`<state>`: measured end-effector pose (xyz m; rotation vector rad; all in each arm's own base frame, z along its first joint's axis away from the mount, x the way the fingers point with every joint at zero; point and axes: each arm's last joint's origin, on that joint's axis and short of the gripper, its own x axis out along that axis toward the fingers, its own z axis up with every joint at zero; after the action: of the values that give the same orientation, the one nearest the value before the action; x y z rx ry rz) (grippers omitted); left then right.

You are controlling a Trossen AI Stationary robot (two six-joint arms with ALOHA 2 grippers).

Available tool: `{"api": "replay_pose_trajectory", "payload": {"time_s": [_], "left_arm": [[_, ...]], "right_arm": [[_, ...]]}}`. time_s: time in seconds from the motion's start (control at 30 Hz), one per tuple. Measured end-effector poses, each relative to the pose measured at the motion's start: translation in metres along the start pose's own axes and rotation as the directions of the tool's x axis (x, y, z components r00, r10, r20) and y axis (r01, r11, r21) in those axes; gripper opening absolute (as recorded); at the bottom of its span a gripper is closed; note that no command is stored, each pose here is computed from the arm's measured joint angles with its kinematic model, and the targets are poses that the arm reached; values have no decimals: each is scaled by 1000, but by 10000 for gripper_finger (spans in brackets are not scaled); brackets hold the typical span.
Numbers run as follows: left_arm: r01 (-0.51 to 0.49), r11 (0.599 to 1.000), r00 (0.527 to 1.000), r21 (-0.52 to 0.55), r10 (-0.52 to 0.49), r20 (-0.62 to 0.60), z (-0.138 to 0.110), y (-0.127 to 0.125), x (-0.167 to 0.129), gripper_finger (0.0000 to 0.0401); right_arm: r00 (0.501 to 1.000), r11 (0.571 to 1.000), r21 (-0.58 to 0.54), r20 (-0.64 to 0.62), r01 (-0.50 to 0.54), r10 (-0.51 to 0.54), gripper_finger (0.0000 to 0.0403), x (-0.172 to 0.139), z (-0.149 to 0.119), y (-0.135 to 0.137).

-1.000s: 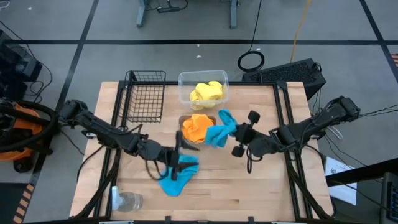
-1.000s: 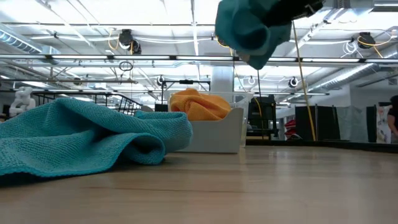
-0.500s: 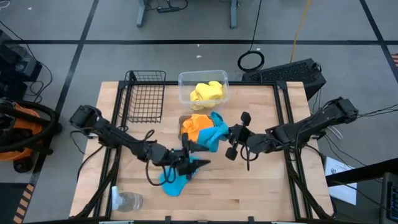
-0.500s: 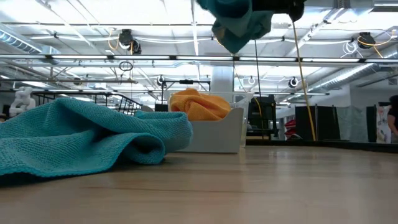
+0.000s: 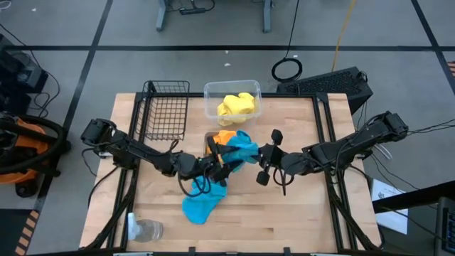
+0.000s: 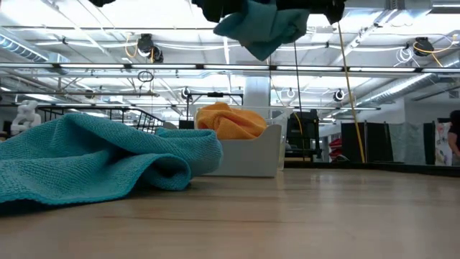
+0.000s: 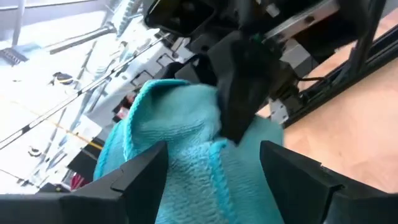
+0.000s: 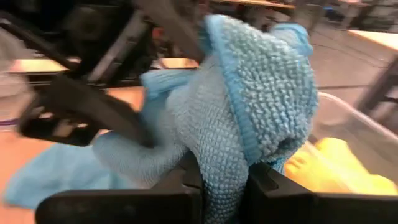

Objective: Sort microfiber towel by color & place in baskets
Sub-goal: Put the right blue microfiber cloth into the black wire basket

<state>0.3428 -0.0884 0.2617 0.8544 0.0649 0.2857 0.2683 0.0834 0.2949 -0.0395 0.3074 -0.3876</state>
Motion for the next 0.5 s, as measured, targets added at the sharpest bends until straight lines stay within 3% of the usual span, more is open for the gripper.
{"api": "replay_pose_trajectory", "payload": {"time_s": [0.2, 0.5], "left_arm": [[-24, 998, 999, -65, 21, -45, -5, 2, 2, 279], [19, 997, 1000, -77, -18, 6, 11, -10, -10, 394]], "right_arm": [[993, 994, -12, 34, -113, 113, 36, 0, 5, 4], [989, 992, -33, 81, -122, 124, 36, 0, 11, 4]]}}
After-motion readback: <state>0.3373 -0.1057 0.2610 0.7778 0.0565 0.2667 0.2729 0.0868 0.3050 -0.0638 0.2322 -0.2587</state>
